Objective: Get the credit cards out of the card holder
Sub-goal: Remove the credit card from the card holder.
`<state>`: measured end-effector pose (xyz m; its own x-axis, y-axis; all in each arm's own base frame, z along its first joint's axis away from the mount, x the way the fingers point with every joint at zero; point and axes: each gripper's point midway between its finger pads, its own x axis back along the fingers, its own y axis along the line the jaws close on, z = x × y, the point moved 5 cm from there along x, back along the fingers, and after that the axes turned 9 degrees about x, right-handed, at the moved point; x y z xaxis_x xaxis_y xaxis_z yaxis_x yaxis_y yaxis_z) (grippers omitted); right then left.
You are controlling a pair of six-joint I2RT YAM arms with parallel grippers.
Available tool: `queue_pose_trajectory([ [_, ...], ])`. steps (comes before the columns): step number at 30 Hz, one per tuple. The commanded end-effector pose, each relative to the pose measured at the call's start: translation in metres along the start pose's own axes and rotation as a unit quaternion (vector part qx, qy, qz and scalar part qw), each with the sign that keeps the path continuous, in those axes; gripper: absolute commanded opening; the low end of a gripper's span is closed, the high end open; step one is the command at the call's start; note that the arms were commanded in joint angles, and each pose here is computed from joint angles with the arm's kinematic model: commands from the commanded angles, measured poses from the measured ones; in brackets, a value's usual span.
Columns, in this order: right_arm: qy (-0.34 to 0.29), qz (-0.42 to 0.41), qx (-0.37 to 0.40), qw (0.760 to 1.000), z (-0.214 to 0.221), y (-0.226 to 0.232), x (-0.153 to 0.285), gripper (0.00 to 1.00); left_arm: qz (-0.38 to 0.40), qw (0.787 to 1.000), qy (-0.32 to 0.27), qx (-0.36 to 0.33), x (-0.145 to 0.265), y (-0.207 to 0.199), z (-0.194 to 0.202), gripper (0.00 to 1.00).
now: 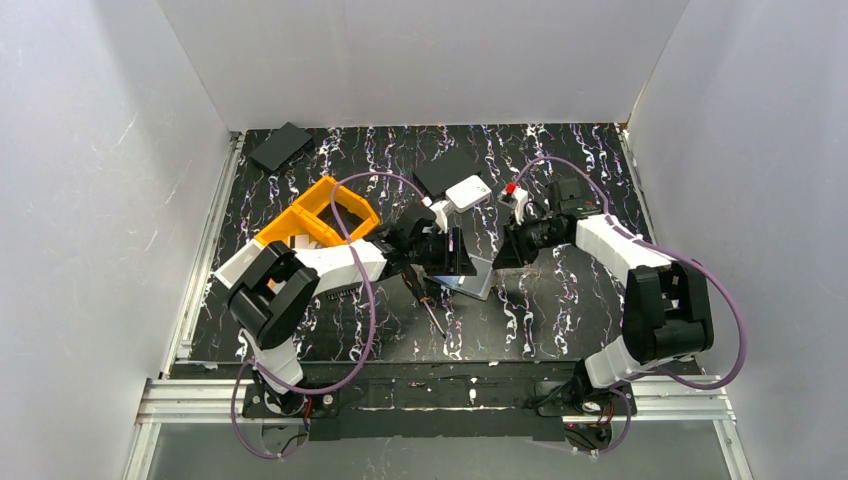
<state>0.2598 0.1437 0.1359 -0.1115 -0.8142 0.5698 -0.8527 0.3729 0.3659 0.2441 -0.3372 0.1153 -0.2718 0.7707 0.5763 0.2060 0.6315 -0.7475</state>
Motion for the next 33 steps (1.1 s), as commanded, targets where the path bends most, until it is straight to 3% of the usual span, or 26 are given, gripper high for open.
queue_pose_trajectory([
  [1, 0.005, -0.017, -0.004, 1.000, -0.001, 0.004, -0.018, 0.30, -0.046, 0.999, 0.000, -0.016, -0.006, 0.011, -0.004, 0.52],
  [5, 0.024, -0.009, -0.021, 0.999, 0.006, -0.001, -0.030, 0.23, -0.090, 0.996, 0.003, -0.026, -0.009, 0.021, -0.009, 0.50],
  [13, 0.063, 0.003, -0.035, 0.997, 0.020, -0.005, -0.045, 0.16, -0.058, 0.998, 0.020, -0.029, -0.015, 0.015, -0.010, 0.46],
  [33, 0.093, 0.081, -0.054, 0.991, 0.029, -0.028, -0.047, 0.22, -0.045, 0.997, 0.063, 0.004, -0.035, 0.023, 0.002, 0.38],
])
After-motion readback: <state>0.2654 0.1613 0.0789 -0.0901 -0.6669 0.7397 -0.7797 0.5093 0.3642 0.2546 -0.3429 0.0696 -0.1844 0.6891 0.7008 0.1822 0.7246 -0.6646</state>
